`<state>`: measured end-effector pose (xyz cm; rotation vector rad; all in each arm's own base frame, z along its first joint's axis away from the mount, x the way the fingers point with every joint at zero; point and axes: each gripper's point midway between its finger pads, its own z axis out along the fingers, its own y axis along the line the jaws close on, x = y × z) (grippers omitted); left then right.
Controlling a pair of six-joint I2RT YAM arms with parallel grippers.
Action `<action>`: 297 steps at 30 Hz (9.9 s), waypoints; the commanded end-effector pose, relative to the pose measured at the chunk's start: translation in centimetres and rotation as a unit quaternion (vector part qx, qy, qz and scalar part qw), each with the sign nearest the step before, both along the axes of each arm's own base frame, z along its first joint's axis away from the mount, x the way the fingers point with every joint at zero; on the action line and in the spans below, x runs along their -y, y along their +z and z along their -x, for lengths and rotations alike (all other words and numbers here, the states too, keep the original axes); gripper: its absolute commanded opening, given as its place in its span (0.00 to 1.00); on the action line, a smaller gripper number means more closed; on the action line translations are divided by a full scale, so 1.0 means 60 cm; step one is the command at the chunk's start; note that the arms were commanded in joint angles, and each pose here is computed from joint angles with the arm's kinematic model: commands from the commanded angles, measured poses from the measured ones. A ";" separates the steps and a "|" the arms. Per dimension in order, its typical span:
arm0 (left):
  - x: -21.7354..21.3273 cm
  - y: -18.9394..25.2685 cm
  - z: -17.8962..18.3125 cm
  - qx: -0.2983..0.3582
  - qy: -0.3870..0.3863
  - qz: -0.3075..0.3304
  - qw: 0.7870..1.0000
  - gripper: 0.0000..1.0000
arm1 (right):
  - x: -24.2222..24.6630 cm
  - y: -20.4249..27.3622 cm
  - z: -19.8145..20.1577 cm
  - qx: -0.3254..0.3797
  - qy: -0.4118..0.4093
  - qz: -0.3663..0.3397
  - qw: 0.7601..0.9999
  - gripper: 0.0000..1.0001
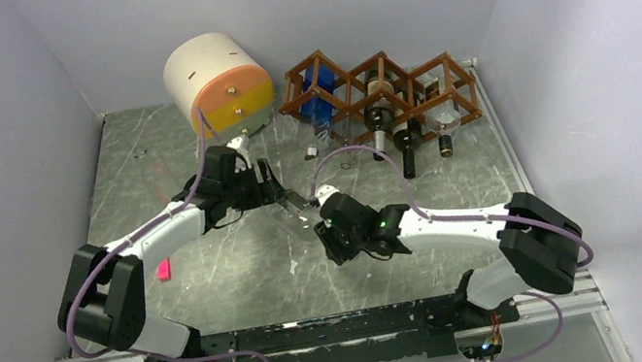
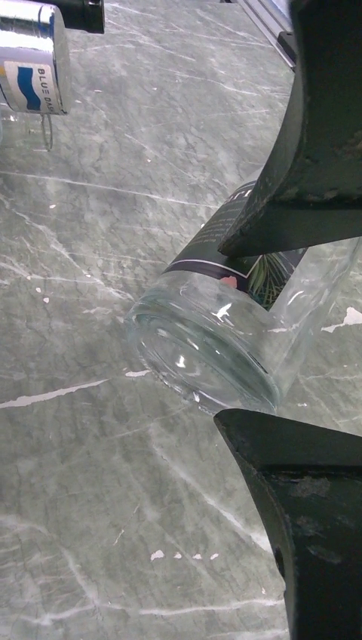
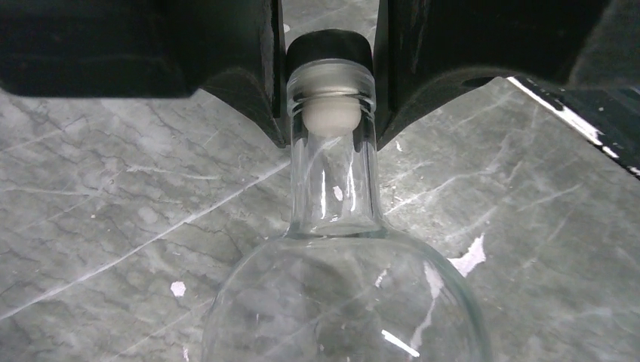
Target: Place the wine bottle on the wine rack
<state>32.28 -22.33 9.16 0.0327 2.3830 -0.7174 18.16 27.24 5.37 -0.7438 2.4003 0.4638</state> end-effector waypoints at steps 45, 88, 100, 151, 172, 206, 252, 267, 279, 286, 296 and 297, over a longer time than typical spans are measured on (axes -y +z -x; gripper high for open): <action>-0.010 0.085 -0.001 0.054 0.015 0.016 0.998 0.78 | -0.046 0.004 -0.078 0.087 -0.031 -0.023 0.996 0.00; -0.158 0.328 0.122 0.268 0.115 0.036 0.956 0.82 | 0.299 0.534 -0.372 0.303 -0.373 -0.109 0.870 0.00; -0.135 0.292 0.128 0.238 0.081 0.042 0.967 0.82 | 0.366 0.443 -0.435 0.221 -0.401 -0.105 0.883 0.00; -0.180 0.294 0.107 0.236 0.153 -0.003 0.960 0.85 | 0.362 0.492 -0.360 0.238 -0.360 -0.145 0.890 0.74; -0.364 0.359 -0.015 0.226 0.460 -0.153 0.845 0.99 | 0.265 0.582 -0.265 0.294 -0.213 -0.317 0.876 0.73; -0.167 0.292 -0.065 0.194 0.155 -0.162 0.955 0.27 | 0.207 0.513 -0.229 0.246 -0.143 -0.305 0.909 0.71; -0.145 0.421 0.070 0.312 0.125 -0.051 0.940 0.86 | -0.078 0.361 -0.104 0.176 0.010 -0.238 0.955 0.72; -0.246 0.410 0.085 0.283 0.292 -0.067 0.911 0.85 | -0.246 0.354 -0.143 0.223 0.045 -0.205 0.952 0.74; -0.266 0.349 0.113 0.241 0.318 -0.064 0.914 0.85 | -0.311 0.307 -0.186 0.262 0.064 -0.143 0.952 0.54; -0.241 0.291 0.119 0.220 0.263 -0.080 0.936 0.85 | -0.281 0.352 -0.195 0.318 0.022 -0.137 0.938 0.16; -0.071 0.253 0.123 0.292 -0.054 -0.035 0.954 0.80 | -0.192 0.483 -0.154 0.324 -0.018 -0.211 0.922 0.12; -0.055 0.258 0.125 0.310 -0.082 -0.024 0.947 0.79 | -0.180 0.502 -0.148 0.323 -0.024 -0.225 0.919 0.12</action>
